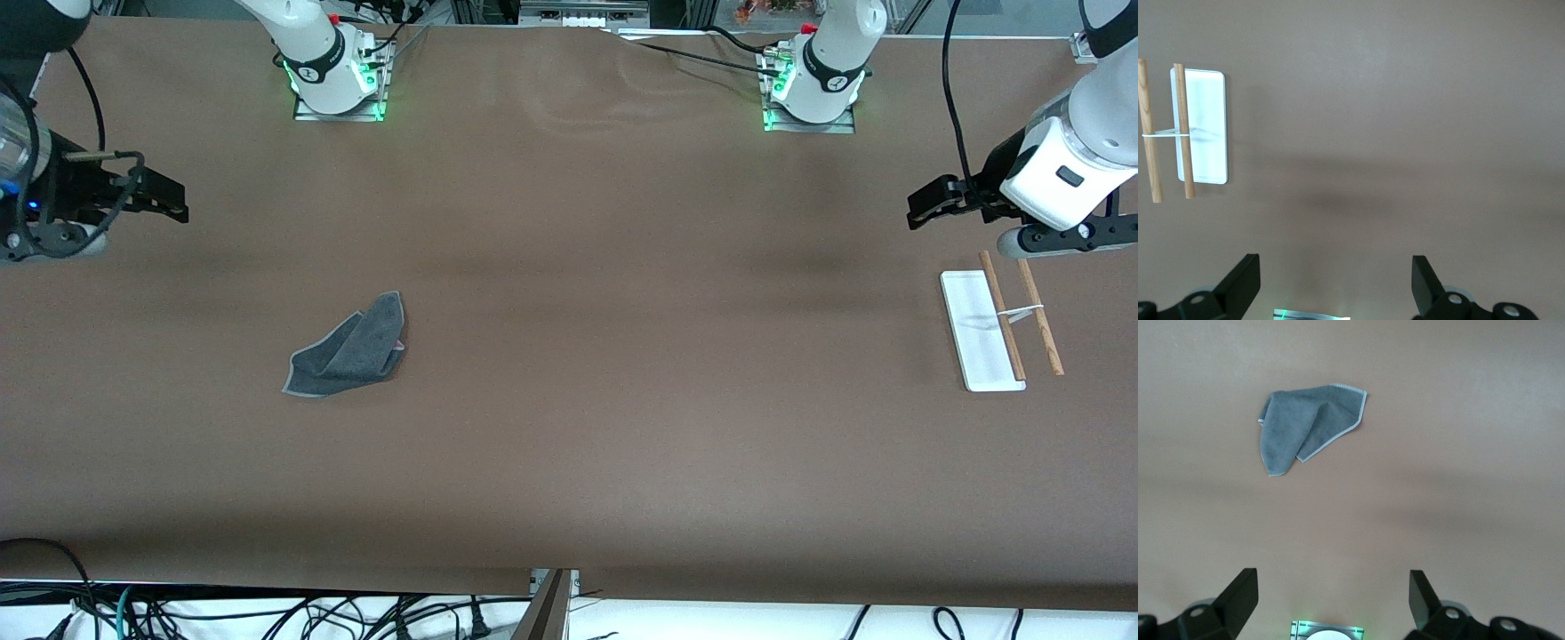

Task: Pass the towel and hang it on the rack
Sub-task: 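Reach the right gripper down toward the grey towel, then close the right gripper on the grey towel's edge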

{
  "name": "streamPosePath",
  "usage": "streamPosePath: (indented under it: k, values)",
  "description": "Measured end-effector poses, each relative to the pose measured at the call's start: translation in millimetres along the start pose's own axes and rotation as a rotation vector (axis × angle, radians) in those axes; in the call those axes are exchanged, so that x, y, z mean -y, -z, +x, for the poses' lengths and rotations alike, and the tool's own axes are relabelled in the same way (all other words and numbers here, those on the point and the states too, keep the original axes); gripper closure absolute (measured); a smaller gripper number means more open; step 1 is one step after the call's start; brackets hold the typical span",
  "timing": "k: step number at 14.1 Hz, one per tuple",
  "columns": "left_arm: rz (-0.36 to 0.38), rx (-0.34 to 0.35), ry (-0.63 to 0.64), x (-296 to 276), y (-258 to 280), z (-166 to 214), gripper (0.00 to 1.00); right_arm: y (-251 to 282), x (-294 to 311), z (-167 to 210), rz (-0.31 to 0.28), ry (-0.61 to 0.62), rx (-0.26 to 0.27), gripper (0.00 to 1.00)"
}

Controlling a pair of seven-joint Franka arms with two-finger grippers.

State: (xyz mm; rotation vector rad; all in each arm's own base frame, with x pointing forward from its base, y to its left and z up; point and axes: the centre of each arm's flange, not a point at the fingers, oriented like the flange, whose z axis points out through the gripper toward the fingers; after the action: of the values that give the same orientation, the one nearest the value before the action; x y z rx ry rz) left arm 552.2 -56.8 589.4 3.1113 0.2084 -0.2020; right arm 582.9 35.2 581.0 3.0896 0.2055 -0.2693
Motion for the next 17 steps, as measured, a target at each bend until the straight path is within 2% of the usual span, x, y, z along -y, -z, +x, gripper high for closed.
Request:
streamPosePath:
  k: [4,8,12,17]
  values:
    - [-0.012,0.002,0.002,0,1,0,0.00,-60,1,37,0.000,0.003,0.074,0.00]
    - [-0.016,-0.004,0.003,0,4,0,0.00,-126,-3,74,-0.008,0.026,0.088,0.00]
    - [-0.016,-0.006,0.019,0,5,0,0.00,-210,-20,109,-0.022,0.110,0.063,0.00]
    - [-0.017,-0.006,0.032,0,5,0,0.00,-293,-24,142,-0.037,0.192,-0.019,0.00]
